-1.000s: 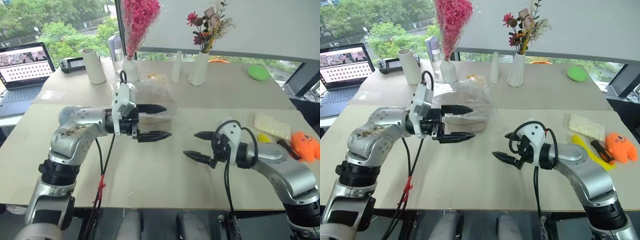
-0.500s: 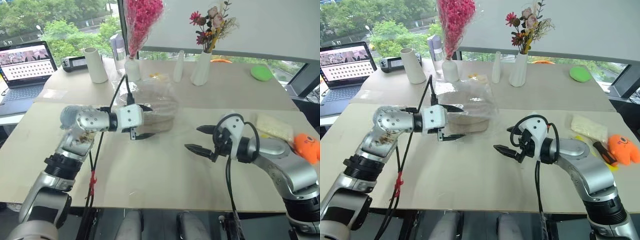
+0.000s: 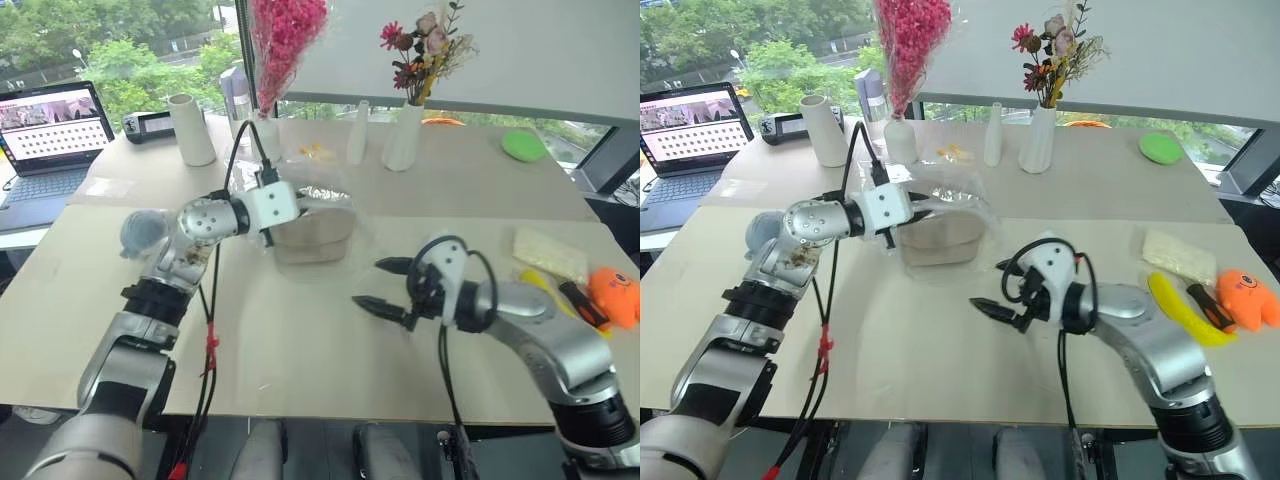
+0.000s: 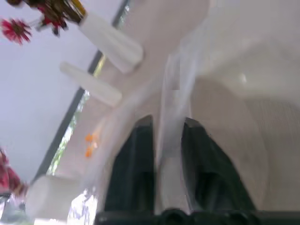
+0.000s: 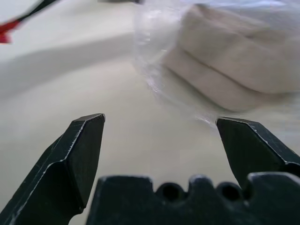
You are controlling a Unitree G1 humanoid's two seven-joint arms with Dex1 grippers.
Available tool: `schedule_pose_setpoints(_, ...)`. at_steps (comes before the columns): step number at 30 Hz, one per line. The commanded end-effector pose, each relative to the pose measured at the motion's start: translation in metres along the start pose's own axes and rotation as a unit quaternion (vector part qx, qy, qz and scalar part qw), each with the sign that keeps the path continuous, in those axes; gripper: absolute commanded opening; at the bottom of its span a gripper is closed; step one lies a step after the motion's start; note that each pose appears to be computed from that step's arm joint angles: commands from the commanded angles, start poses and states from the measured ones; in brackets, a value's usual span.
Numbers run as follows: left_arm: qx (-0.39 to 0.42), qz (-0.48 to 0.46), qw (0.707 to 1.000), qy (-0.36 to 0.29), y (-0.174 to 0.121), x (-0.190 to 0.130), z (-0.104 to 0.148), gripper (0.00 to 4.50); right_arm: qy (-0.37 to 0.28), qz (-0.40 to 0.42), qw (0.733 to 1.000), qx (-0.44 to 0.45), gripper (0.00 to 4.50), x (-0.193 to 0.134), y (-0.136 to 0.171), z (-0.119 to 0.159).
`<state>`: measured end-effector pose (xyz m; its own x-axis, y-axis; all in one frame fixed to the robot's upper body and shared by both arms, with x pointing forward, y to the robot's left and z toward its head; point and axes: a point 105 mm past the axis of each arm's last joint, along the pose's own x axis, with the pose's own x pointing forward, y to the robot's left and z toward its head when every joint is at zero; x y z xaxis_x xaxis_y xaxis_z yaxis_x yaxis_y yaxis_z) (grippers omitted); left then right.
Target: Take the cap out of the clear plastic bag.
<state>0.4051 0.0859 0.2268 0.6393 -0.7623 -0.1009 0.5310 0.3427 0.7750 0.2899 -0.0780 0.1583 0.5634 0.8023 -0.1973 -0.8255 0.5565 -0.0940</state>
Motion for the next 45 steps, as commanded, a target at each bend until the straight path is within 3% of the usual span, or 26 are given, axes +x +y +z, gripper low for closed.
schedule_pose_setpoints(1,-0.019,0.021,0.999,-0.029,0.015,-0.001,0.016,0.3,-0.013,-0.072,0.992,0.103,4.5,0.017,-0.011,0.004)
schedule_pose_setpoints(5,-0.012,0.009,1.0,-0.027,0.01,0.0,0.017,0.3,-0.037,-0.072,0.96,0.267,4.5,0.034,-0.018,0.003)
schedule_pose_setpoints(8,-0.004,0.002,1.0,-0.025,0.007,0.001,0.017,0.3,-0.01,-0.09,0.942,0.322,4.5,0.044,-0.022,-0.011)
schedule_pose_setpoints(12,-0.005,0.002,1.0,-0.03,0.005,0.002,0.022,0.3,-0.053,-0.101,0.893,0.435,4.5,0.056,-0.034,-0.013)
schedule_pose_setpoints(16,0.003,-0.007,0.999,-0.039,0.001,0.003,0.027,0.3,-0.065,-0.138,0.871,0.468,4.5,0.066,-0.051,-0.021)
schedule_pose_setpoints(21,-0.001,-0.007,0.999,-0.042,0.0,0.003,0.03,0.3,-0.102,-0.125,0.827,0.539,4.5,0.076,-0.058,-0.019)
schedule_pose_setpoints(24,-0.001,-0.007,0.999,-0.041,-0.001,0.003,0.03,0.3,-0.098,-0.137,0.815,0.555,4.5,0.082,-0.061,-0.026)
schedule_pose_setpoints(28,0.0,-0.007,0.999,-0.041,-0.002,0.003,0.03,0.25,-0.106,-0.122,0.809,0.565,3.54,0.085,-0.058,-0.023)
schedule_pose_setpoints(30,-0.004,-0.009,0.999,-0.043,-0.004,0.003,0.029,0.25,-0.103,-0.104,0.813,0.563,2.68,0.091,-0.05,-0.018)
schedule_pose_setpoints(38,0.002,-0.015,1.0,-0.024,-0.009,0.0,0.016,0.25,-0.095,-0.097,0.816,0.561,0.06,0.096,-0.043,-0.015)
schedule_pose_setpoints(45,-0.001,-0.021,1.0,-0.015,-0.019,0.0,0.008,0.25,-0.087,-0.085,0.837,0.533,0.06,0.08,-0.042,-0.006)
